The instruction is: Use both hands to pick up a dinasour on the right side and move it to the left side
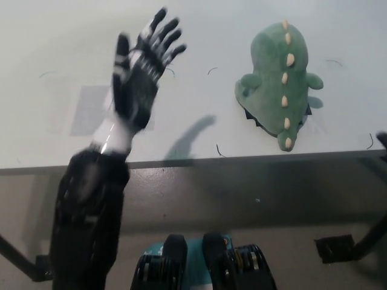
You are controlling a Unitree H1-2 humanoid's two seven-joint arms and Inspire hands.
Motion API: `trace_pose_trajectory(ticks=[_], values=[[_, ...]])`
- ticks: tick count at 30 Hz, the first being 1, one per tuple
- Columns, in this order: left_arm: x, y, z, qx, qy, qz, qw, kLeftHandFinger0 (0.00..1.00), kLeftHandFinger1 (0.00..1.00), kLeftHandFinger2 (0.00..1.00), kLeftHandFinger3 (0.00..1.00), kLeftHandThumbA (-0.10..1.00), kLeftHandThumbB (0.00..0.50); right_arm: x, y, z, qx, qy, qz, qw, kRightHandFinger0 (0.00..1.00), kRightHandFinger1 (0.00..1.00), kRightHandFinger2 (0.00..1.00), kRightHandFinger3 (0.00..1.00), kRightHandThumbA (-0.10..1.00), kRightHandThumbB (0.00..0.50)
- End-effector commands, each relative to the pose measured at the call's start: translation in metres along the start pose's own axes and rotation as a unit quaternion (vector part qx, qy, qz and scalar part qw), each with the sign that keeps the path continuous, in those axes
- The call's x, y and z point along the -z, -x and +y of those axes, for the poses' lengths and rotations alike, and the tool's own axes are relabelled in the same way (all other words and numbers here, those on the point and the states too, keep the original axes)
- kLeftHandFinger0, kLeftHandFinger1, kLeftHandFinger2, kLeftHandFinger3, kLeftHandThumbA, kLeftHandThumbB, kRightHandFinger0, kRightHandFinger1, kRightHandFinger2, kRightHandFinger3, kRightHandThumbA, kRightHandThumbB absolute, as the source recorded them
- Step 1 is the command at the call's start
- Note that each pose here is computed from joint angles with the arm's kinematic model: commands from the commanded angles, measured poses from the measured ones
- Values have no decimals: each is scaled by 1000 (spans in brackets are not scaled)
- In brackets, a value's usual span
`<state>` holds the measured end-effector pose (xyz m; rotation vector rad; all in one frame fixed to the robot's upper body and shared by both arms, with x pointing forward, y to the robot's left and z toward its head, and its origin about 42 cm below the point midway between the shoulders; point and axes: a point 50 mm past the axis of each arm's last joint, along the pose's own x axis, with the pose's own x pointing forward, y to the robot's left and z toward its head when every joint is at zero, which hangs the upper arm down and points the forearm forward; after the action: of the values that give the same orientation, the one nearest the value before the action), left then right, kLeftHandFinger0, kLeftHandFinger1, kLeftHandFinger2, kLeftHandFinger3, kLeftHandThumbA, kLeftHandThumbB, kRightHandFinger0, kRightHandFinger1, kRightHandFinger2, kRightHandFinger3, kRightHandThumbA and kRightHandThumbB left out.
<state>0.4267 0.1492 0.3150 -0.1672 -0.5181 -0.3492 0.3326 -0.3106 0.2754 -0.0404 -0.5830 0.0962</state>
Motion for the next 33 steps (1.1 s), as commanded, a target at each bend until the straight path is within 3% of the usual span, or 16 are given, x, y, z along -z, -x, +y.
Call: trace_pose_trajectory(ticks=[1, 4, 9, 11, 14, 15, 17, 28, 33], values=[[-13, -32, -4, 0, -21, -47, 999, 1000, 1000, 1000, 1000, 1000, 300, -9, -26, -4, 16, 19, -3, 1000, 1000, 1000, 1000, 1000, 977, 209], [-13, -48, -8, -1, -28, -44, 999, 1000, 1000, 1000, 1000, 1000, 332, -7, -40, -7, 13, 25, -4, 1000, 1000, 1000, 1000, 1000, 996, 207], [-9, -70, -14, 6, -48, -34, 998, 1000, 1000, 1000, 1000, 1000, 355, -1, -63, -11, 1, 42, -2, 999, 1000, 1000, 1000, 1000, 1000, 88], [-6, -80, -16, 15, -80, -32, 996, 1000, 1000, 1000, 1000, 1000, 395, -3, -75, -12, 3, 42, 5, 999, 1000, 1000, 1000, 1000, 1000, 51], [-2, -86, -22, 17, -69, -23, 997, 1000, 1000, 1000, 1000, 1000, 398, -4, -84, -12, 4, 42, 9, 999, 1000, 1000, 1000, 1000, 1000, 45], [-2, -85, -22, 17, -69, -23, 997, 1000, 1000, 1000, 1000, 1000, 362, -3, -83, -12, 4, 42, 10, 999, 1000, 1000, 1000, 1000, 1000, 35], [4, -96, -29, 23, -40, 3, 999, 1000, 1000, 1000, 1000, 1000, 395, -1, -95, -12, -1, 39, 7, 999, 1000, 1000, 1000, 1000, 1000, 26], [27, -141, -57, 0, -27, 46, 999, 1000, 1000, 1000, 1000, 1000, 327, 27, -141, -1, 1, 49, 47, 998, 1000, 1000, 1000, 1000, 1000, 0], [51, -142, -65, 18, -26, 87, 996, 1000, 1000, 1000, 1000, 1000, 371, 40, -149, -9, -7, 52, 67, 996, 1000, 1000, 1000, 1000, 1000, 4]])
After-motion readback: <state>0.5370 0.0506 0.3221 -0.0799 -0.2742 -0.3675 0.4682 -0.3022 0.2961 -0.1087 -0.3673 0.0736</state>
